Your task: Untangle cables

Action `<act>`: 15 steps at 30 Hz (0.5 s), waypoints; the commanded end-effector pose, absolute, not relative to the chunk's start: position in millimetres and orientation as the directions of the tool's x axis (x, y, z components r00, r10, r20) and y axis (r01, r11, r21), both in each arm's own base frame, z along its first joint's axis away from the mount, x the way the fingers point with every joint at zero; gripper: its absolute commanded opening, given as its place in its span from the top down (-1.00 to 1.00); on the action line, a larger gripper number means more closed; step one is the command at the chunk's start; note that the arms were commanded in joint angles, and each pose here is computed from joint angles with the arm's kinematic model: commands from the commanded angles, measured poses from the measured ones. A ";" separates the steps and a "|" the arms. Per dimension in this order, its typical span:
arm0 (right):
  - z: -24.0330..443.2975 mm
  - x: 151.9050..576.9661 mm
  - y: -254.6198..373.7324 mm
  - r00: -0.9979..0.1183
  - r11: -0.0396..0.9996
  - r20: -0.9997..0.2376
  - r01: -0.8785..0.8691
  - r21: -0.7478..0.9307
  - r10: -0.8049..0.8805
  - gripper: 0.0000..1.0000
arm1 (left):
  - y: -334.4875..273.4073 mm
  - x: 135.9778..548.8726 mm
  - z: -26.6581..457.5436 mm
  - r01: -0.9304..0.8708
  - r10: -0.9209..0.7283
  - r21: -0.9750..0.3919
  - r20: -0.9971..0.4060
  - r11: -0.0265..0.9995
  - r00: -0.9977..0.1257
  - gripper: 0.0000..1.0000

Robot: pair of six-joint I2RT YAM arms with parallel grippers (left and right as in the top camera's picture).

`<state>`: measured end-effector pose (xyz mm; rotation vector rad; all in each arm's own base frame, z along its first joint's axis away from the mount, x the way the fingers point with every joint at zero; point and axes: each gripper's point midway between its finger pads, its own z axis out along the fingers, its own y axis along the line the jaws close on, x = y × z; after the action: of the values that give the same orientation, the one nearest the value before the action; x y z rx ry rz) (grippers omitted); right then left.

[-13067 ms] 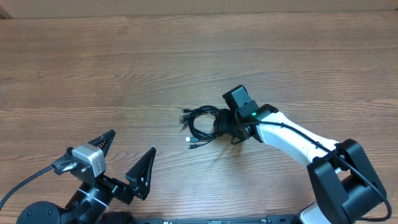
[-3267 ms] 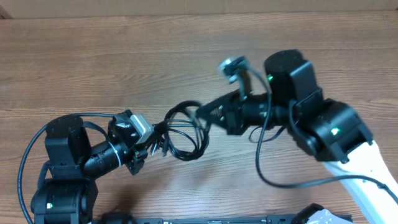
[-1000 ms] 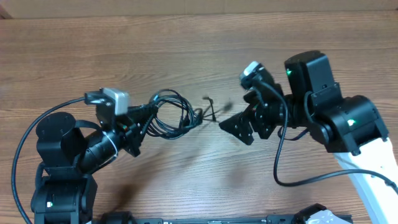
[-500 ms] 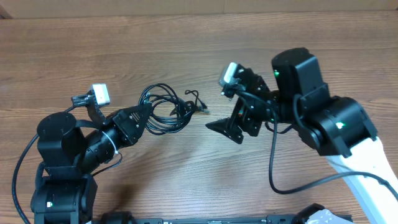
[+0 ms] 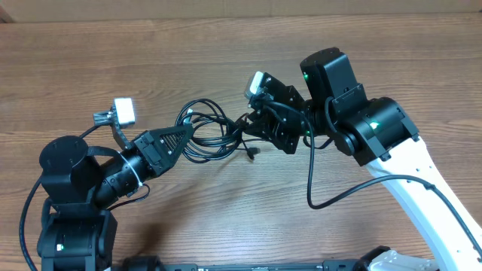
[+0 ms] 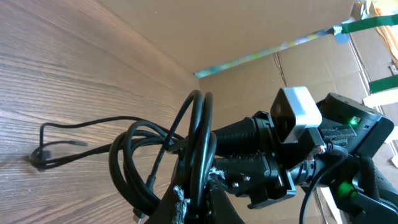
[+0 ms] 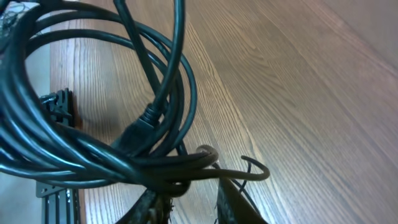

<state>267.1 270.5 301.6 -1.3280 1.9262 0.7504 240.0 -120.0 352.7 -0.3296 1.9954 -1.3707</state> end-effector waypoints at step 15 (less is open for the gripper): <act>333.9 263.6 285.9 -0.159 0.236 -0.863 -0.971 0.048 -0.480 -0.32 | -126.8 248.5 345.2 0.131 -0.524 -0.918 -0.327 0.375 -0.787 0.92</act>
<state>270.4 277.9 312.8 -1.3327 1.8478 0.7742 252.5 -120.3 340.8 -0.3676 2.0399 -1.3845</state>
